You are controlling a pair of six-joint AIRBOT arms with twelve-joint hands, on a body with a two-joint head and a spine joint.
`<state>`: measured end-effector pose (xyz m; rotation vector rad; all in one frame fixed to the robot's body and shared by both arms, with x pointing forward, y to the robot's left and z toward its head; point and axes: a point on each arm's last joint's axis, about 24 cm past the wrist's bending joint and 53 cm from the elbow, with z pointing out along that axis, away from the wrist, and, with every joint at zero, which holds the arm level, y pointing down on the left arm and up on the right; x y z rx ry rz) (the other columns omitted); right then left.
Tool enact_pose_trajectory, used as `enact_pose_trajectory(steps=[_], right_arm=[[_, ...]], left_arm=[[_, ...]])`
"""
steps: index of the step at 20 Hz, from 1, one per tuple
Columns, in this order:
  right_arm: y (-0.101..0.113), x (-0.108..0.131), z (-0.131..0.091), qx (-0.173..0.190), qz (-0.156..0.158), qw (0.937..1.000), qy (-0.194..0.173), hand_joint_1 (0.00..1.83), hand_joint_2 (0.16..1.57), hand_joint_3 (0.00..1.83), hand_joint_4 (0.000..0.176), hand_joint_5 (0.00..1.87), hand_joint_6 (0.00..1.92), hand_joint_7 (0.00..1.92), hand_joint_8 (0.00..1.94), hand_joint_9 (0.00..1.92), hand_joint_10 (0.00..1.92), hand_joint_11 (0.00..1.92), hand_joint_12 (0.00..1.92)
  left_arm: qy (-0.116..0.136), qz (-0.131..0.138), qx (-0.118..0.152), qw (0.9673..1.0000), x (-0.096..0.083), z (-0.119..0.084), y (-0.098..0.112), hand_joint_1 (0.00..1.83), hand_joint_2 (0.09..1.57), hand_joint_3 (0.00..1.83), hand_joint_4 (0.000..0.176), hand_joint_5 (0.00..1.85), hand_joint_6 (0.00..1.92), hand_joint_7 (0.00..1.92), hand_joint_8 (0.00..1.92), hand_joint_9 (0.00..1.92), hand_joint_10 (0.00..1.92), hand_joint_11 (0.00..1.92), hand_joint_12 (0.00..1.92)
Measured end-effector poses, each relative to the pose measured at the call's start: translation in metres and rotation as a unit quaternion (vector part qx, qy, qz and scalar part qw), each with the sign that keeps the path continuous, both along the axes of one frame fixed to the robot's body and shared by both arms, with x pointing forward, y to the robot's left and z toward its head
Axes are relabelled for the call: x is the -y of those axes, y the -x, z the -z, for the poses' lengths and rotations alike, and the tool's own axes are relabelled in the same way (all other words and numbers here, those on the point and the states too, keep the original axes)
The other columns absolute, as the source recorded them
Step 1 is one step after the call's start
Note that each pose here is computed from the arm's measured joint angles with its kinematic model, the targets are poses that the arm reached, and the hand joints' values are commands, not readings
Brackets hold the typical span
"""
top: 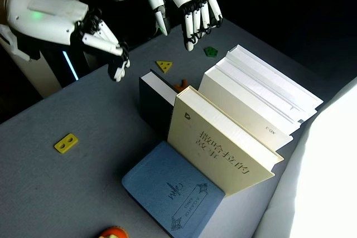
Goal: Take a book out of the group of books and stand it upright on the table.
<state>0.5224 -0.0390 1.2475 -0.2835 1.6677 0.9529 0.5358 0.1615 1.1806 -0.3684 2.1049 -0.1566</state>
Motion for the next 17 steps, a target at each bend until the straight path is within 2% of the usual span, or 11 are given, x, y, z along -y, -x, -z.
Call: enact_pose_trajectory(steps=[1,2,3,4,5,8,11,12,14,17], right_arm=[[-0.001,0.000,0.000,0.000,-0.007,1.0000,0.000,0.00,1.29,0.00,0.000,0.87,1.39,1.01,1.40,0.85,1.82,0.58,1.92],[-0.004,0.001,-0.001,-0.001,-0.010,1.0000,-0.002,0.00,1.29,0.00,0.000,0.90,1.42,1.04,1.43,0.91,1.84,0.66,1.92],[-0.009,0.004,-0.003,0.002,-0.012,0.9999,-0.005,0.01,1.29,0.00,0.000,0.93,1.59,1.09,1.51,1.01,1.89,0.84,1.92],[-0.012,0.006,-0.004,0.003,-0.011,0.9999,-0.008,0.01,1.29,0.00,0.000,0.92,1.65,1.09,1.58,1.04,1.91,0.93,1.92],[-0.016,0.009,-0.007,0.009,-0.011,0.9998,-0.011,0.01,1.30,0.00,0.000,0.94,1.73,1.09,1.66,1.07,1.92,0.96,1.92],[-0.019,0.011,-0.020,0.026,-0.041,0.9982,-0.034,0.00,1.30,0.00,0.000,0.96,1.78,1.09,1.68,1.06,1.92,0.97,1.92],[-0.012,0.015,-0.033,0.049,-0.071,0.9942,-0.064,0.00,1.30,0.00,0.000,0.93,1.83,1.06,1.73,1.05,1.92,0.95,1.92],[-0.011,0.015,-0.034,0.053,-0.076,0.9934,-0.068,0.00,1.30,0.00,0.000,0.92,1.82,1.06,1.73,1.06,1.92,0.96,1.92],[-0.010,0.015,-0.036,0.057,-0.080,0.9926,-0.071,0.00,1.30,0.00,0.000,0.92,1.82,1.07,1.74,1.07,1.92,0.95,1.92],[-0.009,0.014,-0.036,0.058,-0.081,0.9925,-0.071,0.00,1.30,0.00,0.000,0.88,1.74,1.02,1.75,1.00,1.92,0.89,1.92]], left_arm=[[0.001,0.001,0.000,1.0000,0.001,0.000,0.000,0.22,1.48,0.00,0.000,0.74,1.13,0.83,1.44,0.76,1.69,0.51,1.92],[0.001,0.001,0.000,1.0000,0.001,0.000,0.000,0.20,1.49,0.00,0.000,0.72,1.33,0.84,1.57,0.78,1.79,0.56,1.92],[0.001,0.001,0.000,1.0000,0.000,0.000,0.000,0.15,1.50,0.00,0.000,0.75,1.61,0.89,1.76,0.87,1.90,0.70,1.92],[0.001,0.000,0.000,1.0000,0.000,0.000,0.000,0.11,1.50,0.00,0.000,0.76,1.77,0.89,1.85,0.89,1.92,0.76,1.92],[0.000,0.000,0.000,1.0000,0.000,0.000,0.000,0.14,1.50,0.00,0.000,0.75,1.84,0.88,1.88,0.90,1.92,0.74,1.92],[0.001,0.001,0.000,1.0000,0.001,0.000,0.000,0.14,1.49,0.00,0.000,0.73,1.84,0.88,1.90,0.91,1.92,0.74,1.92],[0.000,-0.001,0.000,1.0000,0.000,0.000,0.000,0.17,1.48,0.00,0.000,0.74,1.78,0.91,1.87,0.92,1.92,0.78,1.92],[0.000,-0.001,0.000,1.0000,0.000,0.000,0.000,0.21,1.47,0.00,0.000,0.76,1.83,0.91,1.87,0.91,1.92,0.78,1.92],[0.001,0.001,0.000,1.0000,0.001,0.000,0.000,0.16,1.48,0.00,0.000,0.74,1.88,0.91,1.90,0.91,1.92,0.80,1.92],[0.000,0.000,0.000,1.0000,0.000,0.000,0.000,0.10,1.50,0.01,0.000,0.72,1.85,0.91,1.89,0.90,1.92,0.79,1.92]])
